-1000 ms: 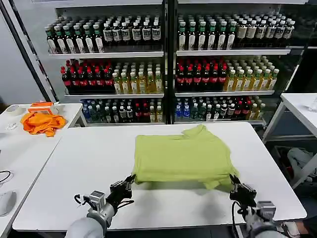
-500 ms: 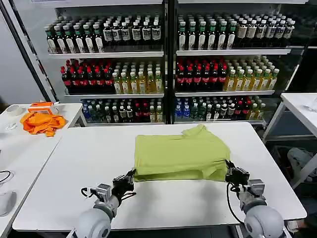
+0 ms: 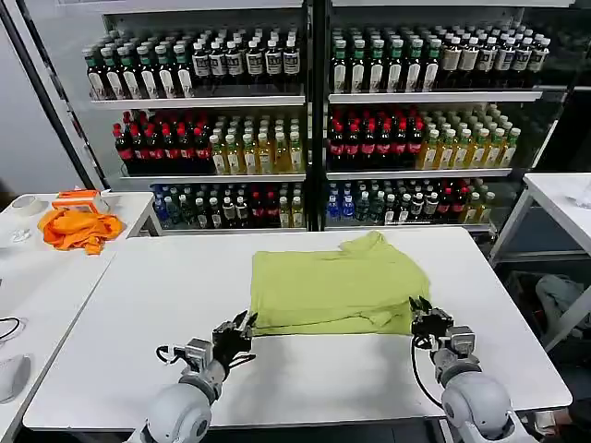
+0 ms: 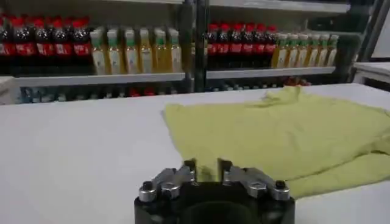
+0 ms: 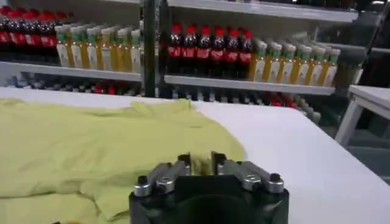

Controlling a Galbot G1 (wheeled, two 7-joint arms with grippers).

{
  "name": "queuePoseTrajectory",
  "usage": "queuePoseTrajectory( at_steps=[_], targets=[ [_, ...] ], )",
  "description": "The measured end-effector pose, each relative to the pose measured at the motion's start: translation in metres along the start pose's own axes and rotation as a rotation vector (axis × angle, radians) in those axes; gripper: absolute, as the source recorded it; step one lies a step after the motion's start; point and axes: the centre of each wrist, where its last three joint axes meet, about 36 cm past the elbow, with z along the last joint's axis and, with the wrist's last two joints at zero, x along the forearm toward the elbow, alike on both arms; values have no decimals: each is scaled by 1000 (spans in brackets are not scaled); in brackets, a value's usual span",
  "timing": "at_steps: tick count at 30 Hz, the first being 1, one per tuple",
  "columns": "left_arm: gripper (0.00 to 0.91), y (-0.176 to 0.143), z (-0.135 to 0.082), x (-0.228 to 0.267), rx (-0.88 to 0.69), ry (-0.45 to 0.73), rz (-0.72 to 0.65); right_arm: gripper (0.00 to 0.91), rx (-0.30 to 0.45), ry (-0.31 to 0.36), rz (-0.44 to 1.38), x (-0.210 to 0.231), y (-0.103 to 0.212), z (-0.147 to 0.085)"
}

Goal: Fold and organize the clothes.

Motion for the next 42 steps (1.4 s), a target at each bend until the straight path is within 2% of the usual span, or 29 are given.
queuePoseTrajectory(
  at_steps=[4, 13, 14, 16, 17, 18, 19, 20, 21, 42],
  targets=[
    [907, -4, 5, 4, 4, 7, 1, 907, -14, 13, 21, 9, -4, 5],
    [907, -11, 11, 3, 21, 25, 4, 907, -61, 87, 77, 19, -23, 23],
    [675, -11, 12, 2, 24, 27, 0, 907, -68, 94, 79, 19, -24, 24],
    [20, -11, 12, 0, 29, 30, -1, 907, -79, 109, 83, 18, -24, 27],
    [20, -11, 13, 0, 31, 32, -2, 907, -85, 113, 84, 17, -24, 27],
    [20, -11, 14, -1, 33, 32, -2, 665, -92, 116, 83, 17, -24, 27],
    [20, -11, 15, -1, 33, 34, -2, 494, -98, 119, 83, 16, -24, 27],
    [20, -12, 16, -2, 35, 34, -2, 40, -104, 121, 83, 14, -23, 28],
    [20, -12, 16, -3, 37, 34, -1, 0, -109, 124, 82, 13, -22, 28],
    [20, -8, 25, -10, 89, 75, 19, 0, -132, 129, 38, 3, -9, 33]
  ],
)
